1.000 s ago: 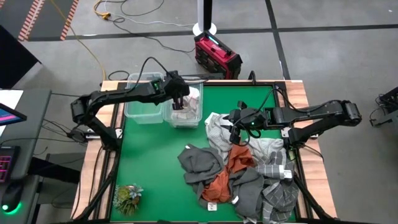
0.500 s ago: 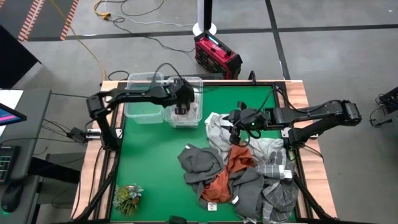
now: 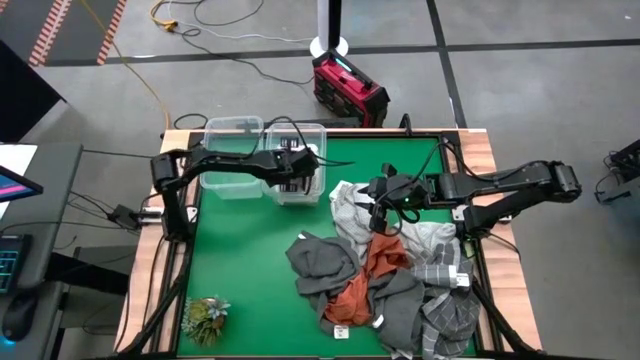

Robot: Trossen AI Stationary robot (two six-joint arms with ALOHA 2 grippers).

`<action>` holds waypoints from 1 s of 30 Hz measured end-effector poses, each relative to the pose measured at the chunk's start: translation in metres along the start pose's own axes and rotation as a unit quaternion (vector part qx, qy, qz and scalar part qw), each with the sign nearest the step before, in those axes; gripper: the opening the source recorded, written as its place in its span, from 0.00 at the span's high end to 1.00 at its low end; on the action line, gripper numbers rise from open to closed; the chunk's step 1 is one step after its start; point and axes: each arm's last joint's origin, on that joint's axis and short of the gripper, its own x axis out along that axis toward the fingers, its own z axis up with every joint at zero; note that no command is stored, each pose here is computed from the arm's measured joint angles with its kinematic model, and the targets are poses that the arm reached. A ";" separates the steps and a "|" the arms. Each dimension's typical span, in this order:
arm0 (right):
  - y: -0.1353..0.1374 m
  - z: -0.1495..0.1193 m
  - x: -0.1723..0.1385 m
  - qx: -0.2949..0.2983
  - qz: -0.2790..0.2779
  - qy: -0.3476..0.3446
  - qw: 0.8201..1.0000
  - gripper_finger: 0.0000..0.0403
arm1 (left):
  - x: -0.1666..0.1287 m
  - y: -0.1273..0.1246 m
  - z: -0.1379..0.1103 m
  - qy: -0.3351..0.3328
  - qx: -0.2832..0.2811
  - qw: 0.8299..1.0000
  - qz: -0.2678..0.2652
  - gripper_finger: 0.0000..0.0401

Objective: Sort towels by color in basket
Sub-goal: Put the white towel into the right transparent bin, then put the light gray towel into the right transparent bin

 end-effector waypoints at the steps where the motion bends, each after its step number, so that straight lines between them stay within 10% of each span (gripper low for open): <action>1: 0.000 0.000 0.000 0.000 0.000 0.000 1.000 0.52 | -0.004 0.002 0.000 -0.004 -0.005 1.000 0.002 0.75; 12: 0.000 0.000 0.000 -0.001 0.000 0.000 1.000 0.52 | -0.057 0.020 -0.015 -0.063 -0.082 0.992 -0.075 0.35; 22: -0.001 -0.001 0.000 -0.009 -0.002 0.005 1.000 0.52 | -0.116 0.057 -0.034 -0.187 -0.181 0.961 -0.094 0.32; 30: -0.012 -0.008 0.007 -0.009 -0.024 0.014 1.000 0.52 | -0.149 0.067 -0.030 -0.340 -0.221 0.896 -0.182 0.32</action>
